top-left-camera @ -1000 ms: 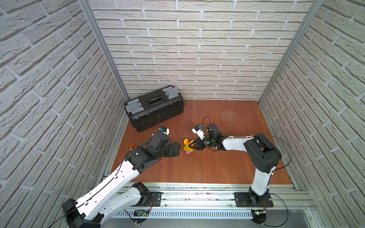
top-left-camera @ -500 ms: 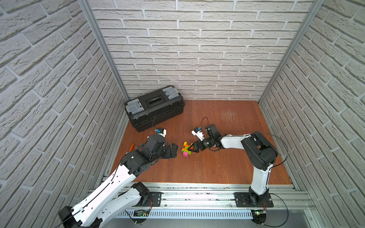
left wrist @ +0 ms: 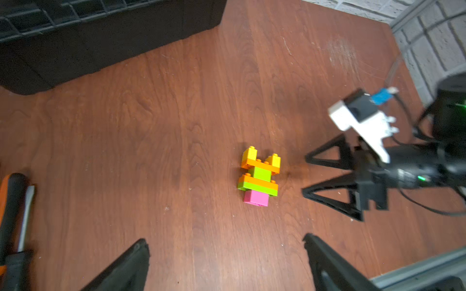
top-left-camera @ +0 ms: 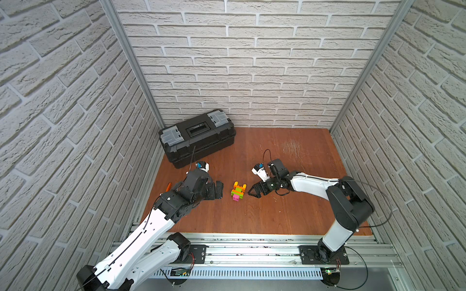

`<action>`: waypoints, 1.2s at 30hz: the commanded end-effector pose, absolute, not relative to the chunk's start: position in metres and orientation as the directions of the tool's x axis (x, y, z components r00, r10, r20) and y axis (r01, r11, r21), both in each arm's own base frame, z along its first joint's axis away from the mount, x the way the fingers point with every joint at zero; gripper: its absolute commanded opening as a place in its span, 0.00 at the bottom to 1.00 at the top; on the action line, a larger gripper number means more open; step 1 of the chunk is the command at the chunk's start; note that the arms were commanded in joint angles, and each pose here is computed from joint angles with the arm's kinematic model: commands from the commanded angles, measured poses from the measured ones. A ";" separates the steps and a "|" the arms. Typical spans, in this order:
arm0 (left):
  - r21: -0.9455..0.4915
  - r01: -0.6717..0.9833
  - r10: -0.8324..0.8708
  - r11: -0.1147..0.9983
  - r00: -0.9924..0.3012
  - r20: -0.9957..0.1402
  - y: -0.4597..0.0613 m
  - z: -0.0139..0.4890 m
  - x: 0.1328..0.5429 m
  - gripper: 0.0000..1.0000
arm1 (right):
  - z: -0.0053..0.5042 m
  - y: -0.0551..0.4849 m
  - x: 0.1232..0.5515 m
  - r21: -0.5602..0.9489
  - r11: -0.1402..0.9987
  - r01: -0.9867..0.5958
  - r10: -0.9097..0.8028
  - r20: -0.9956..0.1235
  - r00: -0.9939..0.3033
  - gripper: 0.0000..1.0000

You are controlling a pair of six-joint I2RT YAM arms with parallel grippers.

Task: Assemble a carrot with lego
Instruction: Adjust the lego brick at the center of the board, then reset both arms

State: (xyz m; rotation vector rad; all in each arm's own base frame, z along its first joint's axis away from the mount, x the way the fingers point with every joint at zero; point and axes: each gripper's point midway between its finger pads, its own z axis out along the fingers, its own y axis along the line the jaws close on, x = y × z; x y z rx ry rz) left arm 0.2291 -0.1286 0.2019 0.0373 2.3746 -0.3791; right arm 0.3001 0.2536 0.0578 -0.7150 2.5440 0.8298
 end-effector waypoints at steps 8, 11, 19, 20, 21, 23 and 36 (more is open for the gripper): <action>-0.022 -0.061 -0.042 0.998 -0.355 -0.934 -0.052 0.241 0.310 0.98 | 0.192 0.128 0.313 -0.102 0.945 -0.311 -0.244 -0.853 -0.462 1.00; 0.009 -0.139 -0.020 0.990 -0.205 -0.979 -0.024 0.246 0.322 0.98 | 0.212 0.086 0.309 -0.183 0.975 -0.122 -0.213 -0.930 -0.300 0.99; -0.148 -0.379 -0.221 0.913 -0.156 -0.963 0.061 0.187 0.347 0.98 | 0.182 -0.001 0.326 -0.169 0.967 0.188 -0.102 -0.941 -0.324 0.99; -0.124 -0.380 -0.202 0.917 -0.174 -0.964 0.062 0.182 0.351 0.98 | 0.175 -0.009 0.328 -0.167 0.961 0.219 -0.089 -0.941 -0.328 0.99; -0.099 -0.379 -0.186 0.920 -0.200 -0.962 0.062 0.174 0.355 0.98 | 0.168 -0.018 0.331 -0.164 0.952 0.260 -0.073 -0.942 -0.329 0.99; -0.083 -0.391 -0.187 0.916 -0.235 -0.954 0.065 0.159 0.360 0.98 | 0.152 -0.033 0.334 -0.160 0.927 0.338 -0.044 -0.944 -0.327 0.99; -0.045 -0.322 -0.149 0.946 -0.309 -0.939 0.058 0.143 0.371 0.98 | 0.102 -0.022 0.383 -0.115 0.978 0.174 -0.064 -0.959 -0.275 0.99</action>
